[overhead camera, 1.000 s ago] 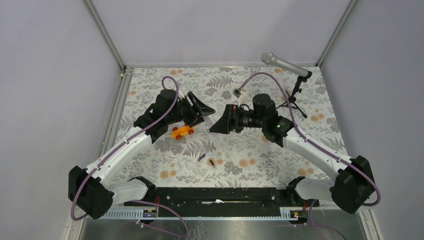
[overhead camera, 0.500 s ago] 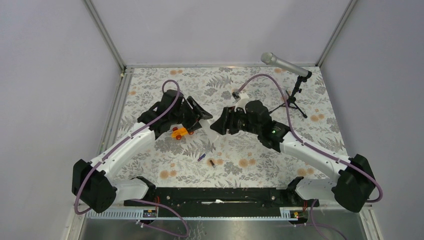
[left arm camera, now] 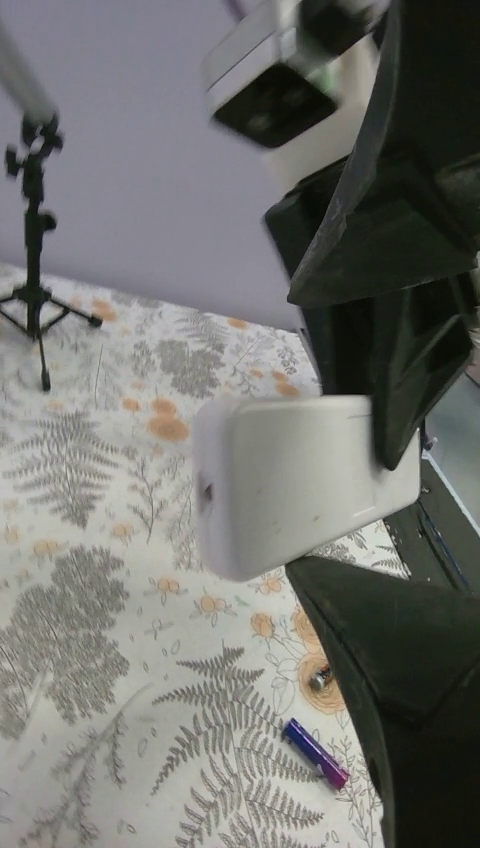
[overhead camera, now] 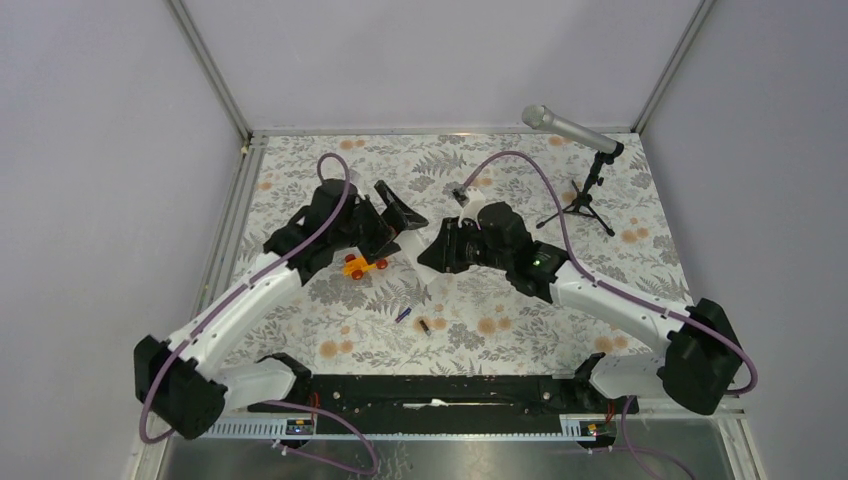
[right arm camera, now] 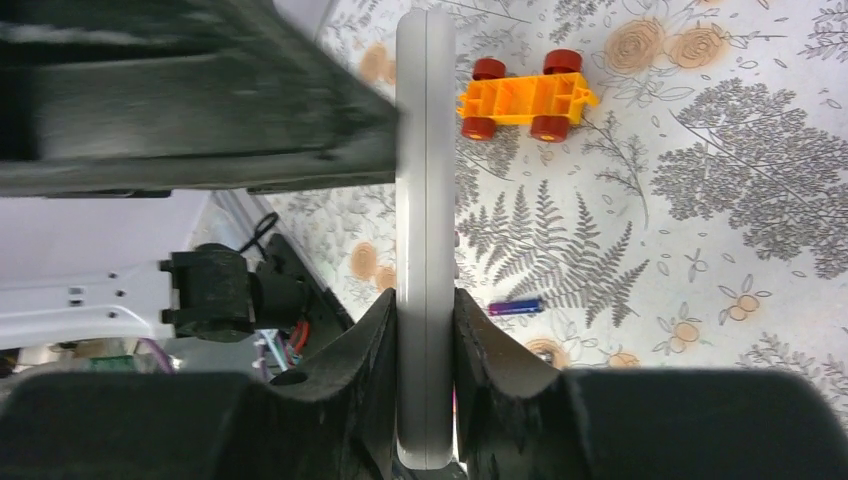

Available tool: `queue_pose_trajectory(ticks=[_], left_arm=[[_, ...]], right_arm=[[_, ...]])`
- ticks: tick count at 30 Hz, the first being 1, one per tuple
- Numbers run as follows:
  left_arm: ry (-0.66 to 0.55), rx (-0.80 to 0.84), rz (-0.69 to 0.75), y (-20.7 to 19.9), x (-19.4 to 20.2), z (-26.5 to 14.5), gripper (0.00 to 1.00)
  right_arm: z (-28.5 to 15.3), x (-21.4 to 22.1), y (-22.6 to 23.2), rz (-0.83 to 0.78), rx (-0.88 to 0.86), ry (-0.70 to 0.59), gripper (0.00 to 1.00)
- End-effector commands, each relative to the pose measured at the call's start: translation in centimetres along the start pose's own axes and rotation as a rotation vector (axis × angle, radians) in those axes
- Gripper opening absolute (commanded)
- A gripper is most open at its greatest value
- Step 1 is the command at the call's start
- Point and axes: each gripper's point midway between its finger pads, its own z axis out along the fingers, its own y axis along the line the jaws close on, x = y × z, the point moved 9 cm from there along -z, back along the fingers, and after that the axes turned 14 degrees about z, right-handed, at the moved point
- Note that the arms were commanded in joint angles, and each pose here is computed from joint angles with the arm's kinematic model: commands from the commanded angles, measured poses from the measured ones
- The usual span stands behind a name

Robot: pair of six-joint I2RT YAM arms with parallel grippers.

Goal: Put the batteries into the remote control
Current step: Adjust the remote control.

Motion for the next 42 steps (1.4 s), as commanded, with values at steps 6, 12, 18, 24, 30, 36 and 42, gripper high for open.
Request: queue_pose_trajectory(ticks=[6, 12, 18, 24, 30, 36, 42], left_arm=[[-0.312, 0.449, 0.464, -2.9, -2.2, -9.5, 0.99], [-0.334, 0.488, 0.505, -2.5, -2.2, -12.0, 0.99], [-0.267, 0.682, 0.39, -3.7, -2.2, -11.3, 0.94], [-0.253, 0.759, 0.325, -5.0, -3.1, -11.3, 0.54], [-0.27, 0.822, 0.331, -5.6, -3.0, -12.1, 0.24], [-0.28, 0.851, 0.327, -5.6, -2.9, -12.3, 0.0], [-0.349, 0.791, 0.334, -6.0, -3.7, -12.7, 0.0]], right_arm=[[-4.4, -3.9, 7.0, 0.168, -0.28, -0.135, 0.15], [-4.6, -5.0, 8.5, 0.354, -0.532, -0.066, 0.15], [-4.5, -5.6, 10.1, 0.355, -0.622, 0.007, 0.16], [-4.3, -5.2, 10.1, 0.327, -0.633, 0.098, 0.17], [-4.6, -5.0, 10.1, 0.369, -0.664, 0.08, 0.18], [-4.3, -5.0, 10.0, 0.425, -0.673, 0.088, 0.68], [-4.5, -4.5, 8.8, 0.411, -0.59, 0.014, 0.85]])
